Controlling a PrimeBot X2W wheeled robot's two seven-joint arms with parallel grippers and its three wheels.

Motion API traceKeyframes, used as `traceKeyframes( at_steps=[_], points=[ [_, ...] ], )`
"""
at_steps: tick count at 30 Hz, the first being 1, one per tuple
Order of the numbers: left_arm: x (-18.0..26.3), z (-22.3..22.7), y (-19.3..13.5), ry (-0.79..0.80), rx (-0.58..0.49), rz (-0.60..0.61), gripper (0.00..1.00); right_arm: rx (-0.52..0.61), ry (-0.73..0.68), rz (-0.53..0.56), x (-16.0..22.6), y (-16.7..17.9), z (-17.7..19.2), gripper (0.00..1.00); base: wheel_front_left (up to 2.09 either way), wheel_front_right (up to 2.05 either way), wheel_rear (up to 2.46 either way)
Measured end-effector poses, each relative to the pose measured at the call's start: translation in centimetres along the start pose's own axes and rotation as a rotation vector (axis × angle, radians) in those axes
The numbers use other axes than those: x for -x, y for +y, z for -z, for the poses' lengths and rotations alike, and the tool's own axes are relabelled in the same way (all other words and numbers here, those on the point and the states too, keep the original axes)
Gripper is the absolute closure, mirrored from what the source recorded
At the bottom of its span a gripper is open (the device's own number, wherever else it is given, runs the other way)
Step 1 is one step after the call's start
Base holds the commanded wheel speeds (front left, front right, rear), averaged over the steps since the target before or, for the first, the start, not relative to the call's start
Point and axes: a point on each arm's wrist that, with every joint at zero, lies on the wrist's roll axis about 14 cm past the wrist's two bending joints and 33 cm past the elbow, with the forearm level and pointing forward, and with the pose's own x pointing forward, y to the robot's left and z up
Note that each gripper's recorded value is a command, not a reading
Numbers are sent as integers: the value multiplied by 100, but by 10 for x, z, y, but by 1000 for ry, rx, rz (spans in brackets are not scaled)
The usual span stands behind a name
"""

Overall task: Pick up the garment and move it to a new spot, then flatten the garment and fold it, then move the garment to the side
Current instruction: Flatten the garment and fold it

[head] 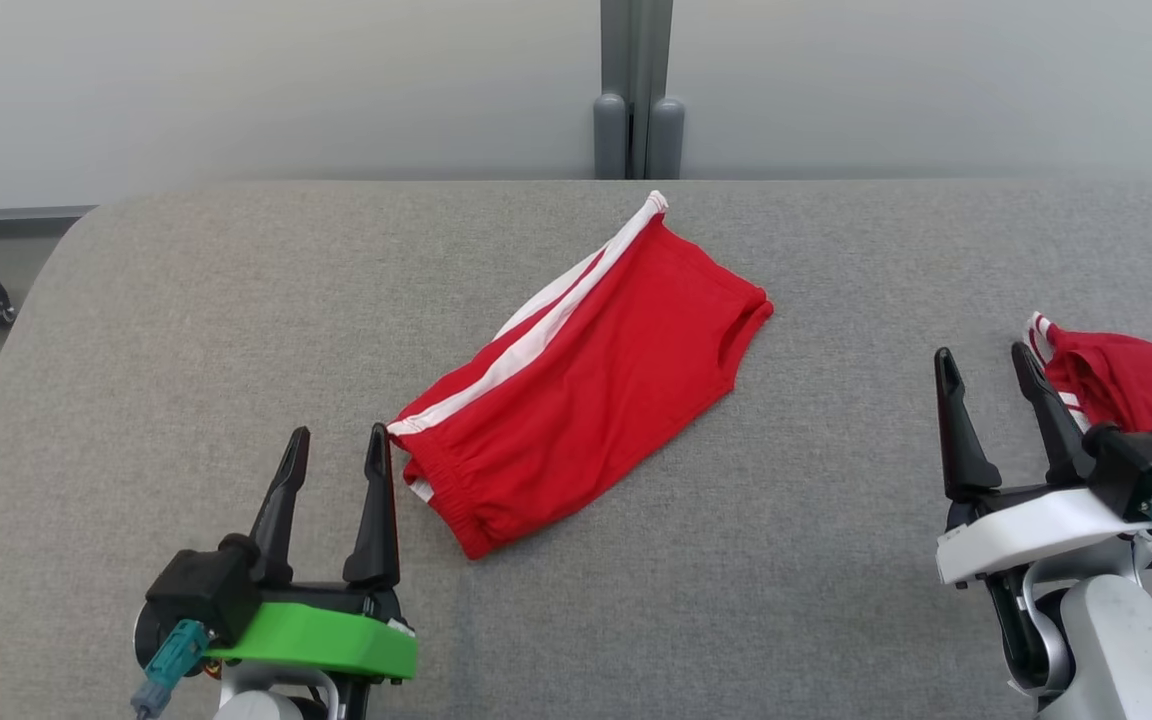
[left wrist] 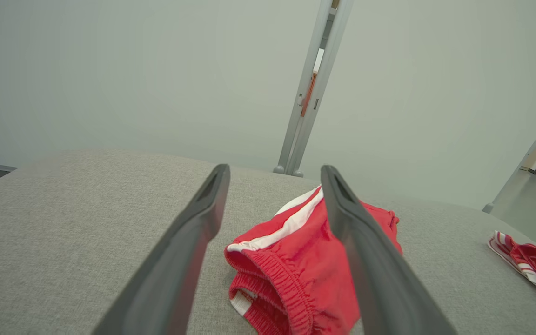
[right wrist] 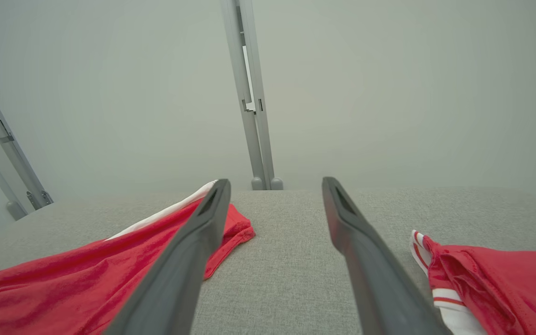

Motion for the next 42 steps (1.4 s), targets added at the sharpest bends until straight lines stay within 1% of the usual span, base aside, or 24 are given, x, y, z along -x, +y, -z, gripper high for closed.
traceKeyframes(
  at_steps=[6, 9, 13, 16, 18, 19, 21, 24, 25, 29, 32, 39, 42],
  points=[
    [1, 6, -1, 19, 1, 6, 0, -32, 76, -6, -6, 3, 27, 0, 0, 0, 0],
    [-1, 9, -1, 27, 6, 6, 0, -84, 133, -13, -17, 9, 41, 0, 0, 0, 0],
    [-4, 10, 2, 31, 10, 3, 0, -241, 213, -11, -36, 21, 60, 0, 0, 0, 0],
    [-3, 12, 5, 40, 17, -11, 0, -415, 282, 14, -51, 28, 75, 0, 0, 0, 0],
    [0, 13, 11, 46, 25, -32, 0, -515, 369, 18, -58, 36, 93, 0, 0, 0, 0],
    [0, 13, 13, 45, 26, -38, 0, -536, 389, 18, -59, 38, 97, 0, 0, 0, 0],
    [2, 10, 19, 39, 29, -58, 0, -618, 455, 19, -67, 45, 110, 0, 0, 0, 0],
    [7, 10, 28, 42, 24, -91, 0, -682, 531, 19, -73, 55, 127, 0, 0, 0, 0],
    [10, 9, 32, 42, 24, -109, 0, -723, 558, 34, -76, 56, 135, 0, 0, 0, 0],
    [19, 10, 42, 50, 17, -149, 0, -819, 640, 68, -81, 62, 157, 0, 0, 0, 0],
    [25, 10, 46, 53, 20, -174, 0, -872, 667, 65, -92, 72, 163, 0, 0, 0, 0],
    [36, 13, 50, 71, 23, -208, 0, -905, 709, 88, -108, 80, 181, 0, 0, 0, 0],
    [38, 14, 52, 78, 17, -221, 0, -902, 730, 90, -116, 84, 188, 0, 0, 0, 0]
  ],
)
